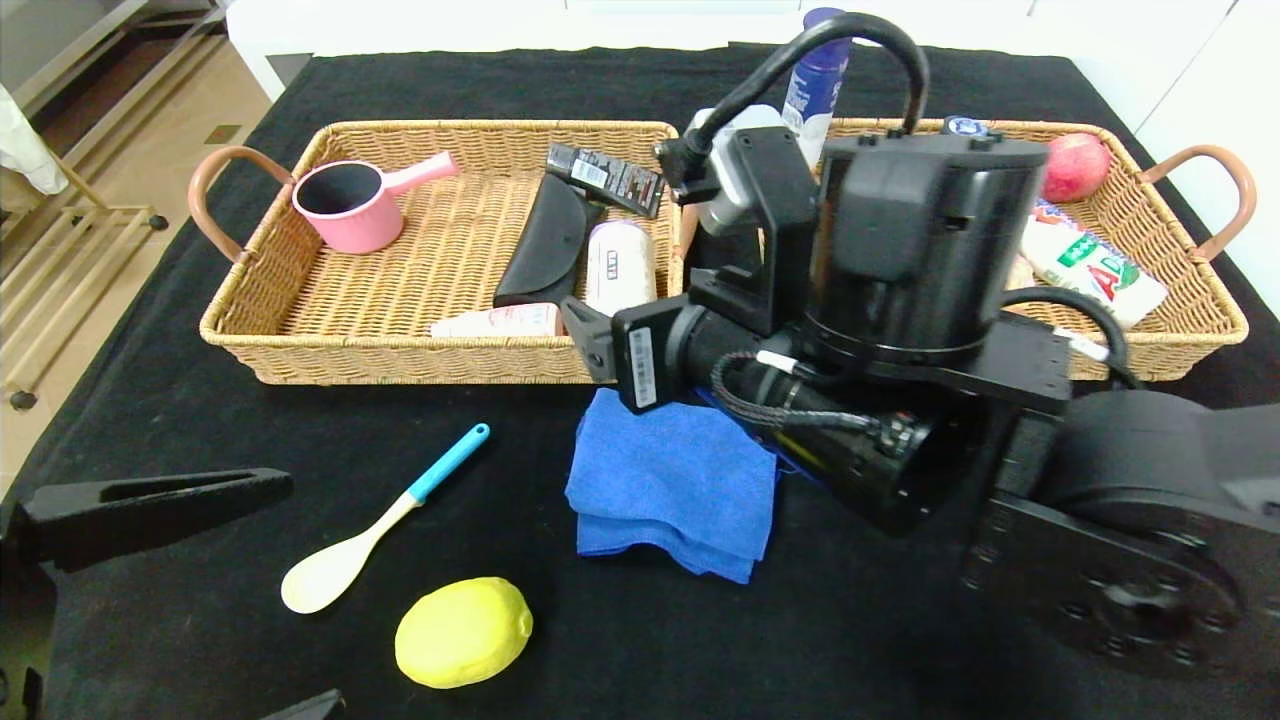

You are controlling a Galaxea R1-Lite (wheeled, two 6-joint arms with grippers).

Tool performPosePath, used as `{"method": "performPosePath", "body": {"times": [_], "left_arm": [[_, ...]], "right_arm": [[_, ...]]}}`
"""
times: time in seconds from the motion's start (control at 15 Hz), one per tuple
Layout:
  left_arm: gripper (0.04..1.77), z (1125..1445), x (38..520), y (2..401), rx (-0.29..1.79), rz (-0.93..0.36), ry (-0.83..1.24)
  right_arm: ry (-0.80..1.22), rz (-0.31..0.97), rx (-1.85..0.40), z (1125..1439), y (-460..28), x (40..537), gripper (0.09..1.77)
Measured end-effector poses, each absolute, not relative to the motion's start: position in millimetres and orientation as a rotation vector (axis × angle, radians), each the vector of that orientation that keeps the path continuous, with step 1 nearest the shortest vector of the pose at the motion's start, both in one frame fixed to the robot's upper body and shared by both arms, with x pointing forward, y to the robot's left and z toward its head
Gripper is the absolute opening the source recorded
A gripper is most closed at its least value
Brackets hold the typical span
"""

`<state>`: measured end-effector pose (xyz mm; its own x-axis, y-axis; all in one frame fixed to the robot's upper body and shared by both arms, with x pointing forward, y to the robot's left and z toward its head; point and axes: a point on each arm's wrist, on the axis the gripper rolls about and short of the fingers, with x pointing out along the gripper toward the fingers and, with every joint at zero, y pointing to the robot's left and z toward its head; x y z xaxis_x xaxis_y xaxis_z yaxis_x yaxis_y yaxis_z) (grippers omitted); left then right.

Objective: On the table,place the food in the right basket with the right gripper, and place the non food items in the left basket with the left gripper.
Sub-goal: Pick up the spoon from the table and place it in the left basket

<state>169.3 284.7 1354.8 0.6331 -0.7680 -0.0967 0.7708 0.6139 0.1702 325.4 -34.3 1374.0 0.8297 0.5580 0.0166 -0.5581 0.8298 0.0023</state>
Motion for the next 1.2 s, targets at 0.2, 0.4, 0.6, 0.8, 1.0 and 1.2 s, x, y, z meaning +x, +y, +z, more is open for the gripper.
{"method": "performPosePath", "body": {"times": [0.2,0.4,0.6,0.8,1.0,1.2], "left_arm": [[1.72,1354.8,169.8,284.6,0.202,-0.886,0.020],[1.72,1353.7,172.4,283.3,0.202,-0.885,0.033],[1.72,1352.4,180.1,280.2,0.203,-0.859,0.064],[1.72,1353.8,185.3,279.0,0.206,-0.801,0.078],[1.72,1352.7,187.7,278.4,0.210,-0.770,0.094],[1.72,1348.7,193.4,276.7,0.218,-0.721,0.127]], "right_arm": [[0.081,0.631,-0.065,1365.9,-76.1,294.6,1.65],[0.130,0.700,-0.087,1359.9,-123.1,267.5,1.67],[0.145,0.795,-0.074,1354.4,-169.5,255.3,1.68],[0.142,0.863,-0.069,1348.0,-208.1,250.7,1.69],[0.142,0.922,-0.076,1338.4,-233.8,246.5,1.70],[0.144,0.943,-0.087,1329.8,-249.1,245.3,1.70]]}}
